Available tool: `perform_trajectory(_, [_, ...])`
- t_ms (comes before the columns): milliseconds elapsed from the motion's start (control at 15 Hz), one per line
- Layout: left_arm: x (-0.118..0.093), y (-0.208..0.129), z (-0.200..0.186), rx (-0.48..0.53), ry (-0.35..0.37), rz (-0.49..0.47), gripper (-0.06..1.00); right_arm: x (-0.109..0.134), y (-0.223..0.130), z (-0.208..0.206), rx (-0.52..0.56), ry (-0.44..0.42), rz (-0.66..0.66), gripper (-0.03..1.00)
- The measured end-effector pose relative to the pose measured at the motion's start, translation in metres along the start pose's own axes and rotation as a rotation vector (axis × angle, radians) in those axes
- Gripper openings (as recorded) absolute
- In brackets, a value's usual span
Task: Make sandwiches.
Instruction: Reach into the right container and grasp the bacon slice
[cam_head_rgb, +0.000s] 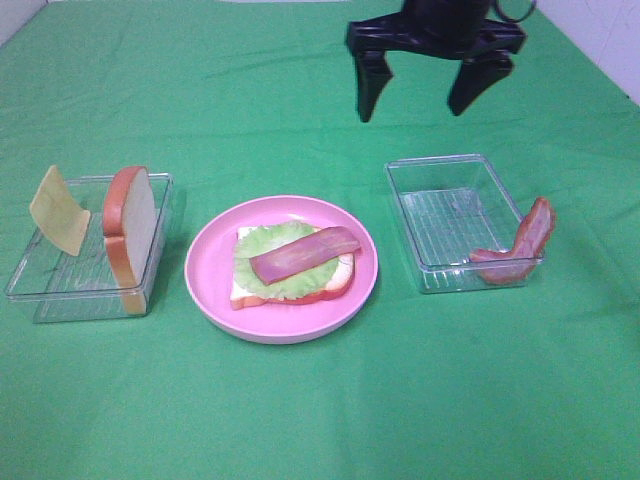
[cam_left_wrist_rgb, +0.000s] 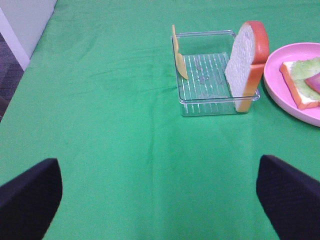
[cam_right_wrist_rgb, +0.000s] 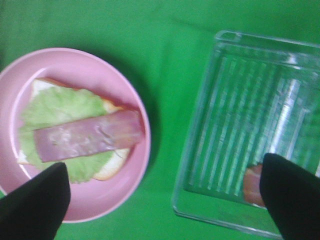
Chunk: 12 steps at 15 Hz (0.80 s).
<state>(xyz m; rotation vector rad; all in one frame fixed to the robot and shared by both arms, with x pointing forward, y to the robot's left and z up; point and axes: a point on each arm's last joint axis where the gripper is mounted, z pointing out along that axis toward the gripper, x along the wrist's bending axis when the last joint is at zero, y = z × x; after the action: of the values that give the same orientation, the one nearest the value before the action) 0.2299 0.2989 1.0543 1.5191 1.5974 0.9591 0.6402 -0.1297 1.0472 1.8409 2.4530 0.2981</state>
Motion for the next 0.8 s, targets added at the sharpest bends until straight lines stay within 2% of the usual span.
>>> perform_trajectory(67, [0.000, 0.000, 0.000, 0.000, 0.000, 0.000, 0.99, -0.025, -0.008, -0.001, 0.026, -0.014, 0.058, 0.98])
perform_trajectory(333, [0.000, 0.000, 0.000, 0.000, 0.000, 0.000, 0.99, -0.076, -0.032, 0.002, 0.095, -0.043, 0.183, 0.98])
perform_trajectory(533, [0.000, 0.000, 0.000, 0.000, 0.000, 0.000, 0.99, -0.089, -0.051, 0.023, 0.200, -0.086, 0.193, 0.98])
perform_trajectory(800, [0.000, 0.000, 0.000, 0.000, 0.000, 0.000, 0.99, -0.105, -0.065, 0.035, 0.262, -0.088, 0.233, 0.98])
